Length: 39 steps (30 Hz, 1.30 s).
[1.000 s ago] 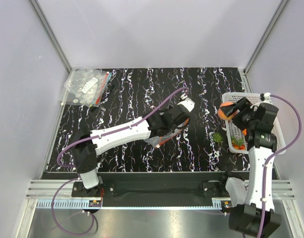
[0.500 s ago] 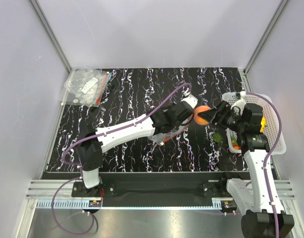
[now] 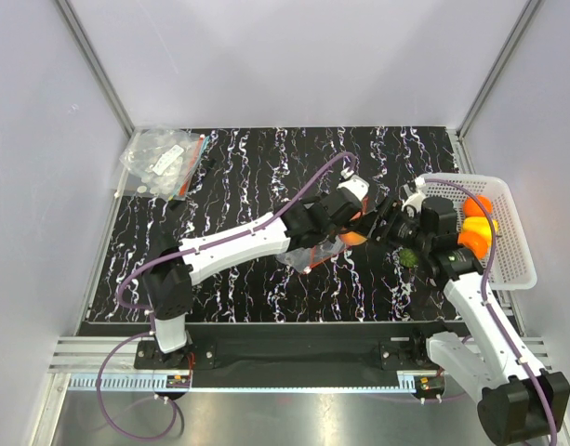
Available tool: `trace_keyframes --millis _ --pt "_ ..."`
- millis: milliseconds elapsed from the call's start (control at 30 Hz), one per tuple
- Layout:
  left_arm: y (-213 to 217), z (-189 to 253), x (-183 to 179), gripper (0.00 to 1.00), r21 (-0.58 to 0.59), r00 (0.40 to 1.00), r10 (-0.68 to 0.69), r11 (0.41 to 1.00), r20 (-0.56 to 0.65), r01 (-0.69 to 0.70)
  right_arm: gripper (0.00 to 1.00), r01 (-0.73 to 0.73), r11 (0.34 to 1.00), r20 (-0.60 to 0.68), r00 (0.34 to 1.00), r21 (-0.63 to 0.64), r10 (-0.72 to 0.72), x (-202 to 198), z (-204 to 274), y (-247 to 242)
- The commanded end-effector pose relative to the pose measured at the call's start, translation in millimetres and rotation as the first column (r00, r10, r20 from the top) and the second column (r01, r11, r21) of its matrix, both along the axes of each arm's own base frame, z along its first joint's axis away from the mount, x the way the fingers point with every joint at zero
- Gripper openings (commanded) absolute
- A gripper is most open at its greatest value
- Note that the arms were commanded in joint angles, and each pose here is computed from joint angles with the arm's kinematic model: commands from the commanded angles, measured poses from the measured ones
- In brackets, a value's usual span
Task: Place the food in the zip-top bag and seal the zipper
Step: Place the fake fruit in the zipper food storage bag.
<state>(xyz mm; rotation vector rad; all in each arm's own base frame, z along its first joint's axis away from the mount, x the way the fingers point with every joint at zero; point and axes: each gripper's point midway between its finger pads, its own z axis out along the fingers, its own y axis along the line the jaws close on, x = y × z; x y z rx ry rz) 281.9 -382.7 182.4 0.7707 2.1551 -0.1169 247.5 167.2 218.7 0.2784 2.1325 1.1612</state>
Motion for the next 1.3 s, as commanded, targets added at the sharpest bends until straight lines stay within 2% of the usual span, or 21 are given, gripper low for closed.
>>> trace_keyframes --millis 0,233,433,567,600,667,700,733,900,1133,1267 --pt "-11.8 20.0 7.4 0.0 -0.092 1.0 0.013 0.996 0.018 -0.011 0.53 0.068 0.997 -0.007 0.998 -0.037 -0.069 8.0 -5.0 -4.0" --pt "-8.9 30.5 4.7 0.0 -0.123 1.0 0.012 0.992 0.023 -0.009 0.51 0.095 0.992 -0.102 0.989 -0.085 -0.104 11.9 -34.4 -6.0" --pt "-14.9 37.4 -2.5 0.0 -0.172 1.0 -0.023 0.985 -0.006 0.022 0.55 0.085 0.993 -0.088 0.992 -0.078 -0.091 19.2 -29.5 6.8" --pt "-20.7 40.1 -6.7 0.0 -0.202 0.999 -0.047 0.978 -0.023 0.041 0.69 0.093 0.99 -0.086 0.991 -0.11 -0.103 23.3 -27.6 12.6" --pt "-20.7 40.0 -7.2 0.0 -0.205 0.998 -0.049 0.978 -0.027 0.043 0.77 0.095 0.989 -0.085 0.991 -0.11 -0.105 23.9 -26.8 12.9" --pt "-21.7 38.2 -10.2 0.0 -0.216 0.997 -0.061 0.975 -0.041 0.051 0.85 0.111 0.987 -0.078 0.99 -0.119 -0.12 24.6 -25.4 10.2" --pt "-20.8 38.7 -9.7 0.0 -0.222 0.997 -0.062 0.974 -0.044 0.051 0.95 0.113 0.986 -0.067 0.99 -0.123 -0.121 24.1 -22.2 9.3" --pt "-21.8 38.8 -10.0 0.0 -0.234 0.997 -0.066 0.971 -0.049 0.053 0.97 0.119 0.985 -0.066 0.99 -0.127 -0.128 23.8 -21.6 7.9" --pt "-17.3 40.4 -9.1 0.0 -0.274 0.993 -0.083 0.96 -0.085 0.057 0.95 0.134 0.98 -0.06 0.988 -0.15 -0.144 19.4 -15.9 2.1" --pt "-8.1 47.9 -5.9 0.0 -0.271 0.995 -0.068 0.961 -0.075 0.046 0.79 0.18 0.965 -0.015 0.982 -0.191 -0.186 13.0 -2.1 -12.5" --pt "-2.8 53.9 -2.7 0.0 -0.27 0.996 -0.06 0.962 -0.069 0.039 0.8 0.201 0.948 0.004 0.978 -0.246 -0.206 5.6 6.2 -24.9"
